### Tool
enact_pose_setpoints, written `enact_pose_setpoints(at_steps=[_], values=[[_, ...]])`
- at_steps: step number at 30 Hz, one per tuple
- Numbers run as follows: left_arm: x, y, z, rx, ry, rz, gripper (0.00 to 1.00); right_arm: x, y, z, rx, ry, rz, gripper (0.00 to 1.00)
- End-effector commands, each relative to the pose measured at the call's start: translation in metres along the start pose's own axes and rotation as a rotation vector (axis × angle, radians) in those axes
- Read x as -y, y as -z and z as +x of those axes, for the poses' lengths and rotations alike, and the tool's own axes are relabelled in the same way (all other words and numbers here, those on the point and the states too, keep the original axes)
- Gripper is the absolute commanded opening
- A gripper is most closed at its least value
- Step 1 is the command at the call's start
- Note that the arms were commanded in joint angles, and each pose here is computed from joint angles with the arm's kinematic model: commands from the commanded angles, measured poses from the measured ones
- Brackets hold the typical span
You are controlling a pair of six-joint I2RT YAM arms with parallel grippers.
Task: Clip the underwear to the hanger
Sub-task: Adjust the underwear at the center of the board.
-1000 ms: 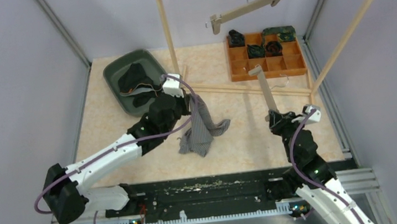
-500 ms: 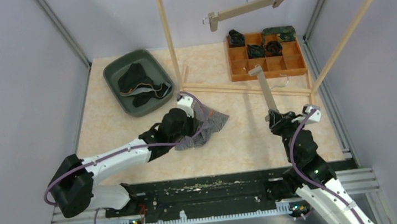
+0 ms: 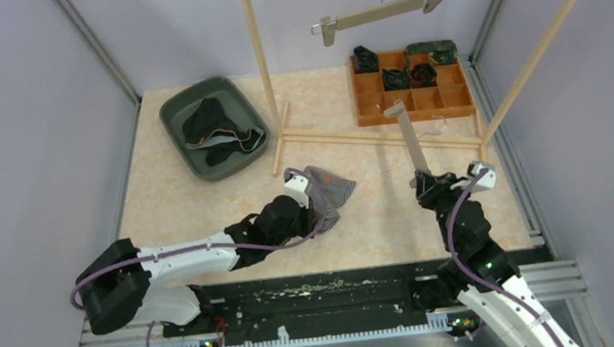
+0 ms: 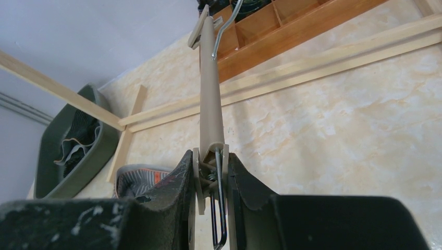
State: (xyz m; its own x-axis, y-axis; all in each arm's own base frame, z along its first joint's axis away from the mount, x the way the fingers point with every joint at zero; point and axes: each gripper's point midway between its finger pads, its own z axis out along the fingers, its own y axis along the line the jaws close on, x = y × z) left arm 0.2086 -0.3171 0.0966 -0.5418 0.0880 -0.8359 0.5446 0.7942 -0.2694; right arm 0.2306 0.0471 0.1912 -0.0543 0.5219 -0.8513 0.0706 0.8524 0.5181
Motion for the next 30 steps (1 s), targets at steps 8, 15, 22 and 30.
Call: enact_pose_setpoints(at_steps=[8,15,22,30], values=[[0.001,0.011,0.027,0.047,0.097,0.002,0.00,-0.021,0.000,-0.024,0.063,-0.048,-0.064,0.00],[-0.029,0.020,0.052,0.021,0.166,-0.132,0.00,-0.020,0.000,-0.023,0.059,-0.040,-0.061,0.00],[-0.044,0.032,0.050,0.036,0.173,-0.207,0.05,-0.020,-0.001,-0.021,0.054,-0.039,-0.063,0.00],[-0.032,0.048,0.020,0.136,0.134,-0.151,0.54,-0.020,-0.003,-0.016,0.043,-0.035,-0.063,0.00]])
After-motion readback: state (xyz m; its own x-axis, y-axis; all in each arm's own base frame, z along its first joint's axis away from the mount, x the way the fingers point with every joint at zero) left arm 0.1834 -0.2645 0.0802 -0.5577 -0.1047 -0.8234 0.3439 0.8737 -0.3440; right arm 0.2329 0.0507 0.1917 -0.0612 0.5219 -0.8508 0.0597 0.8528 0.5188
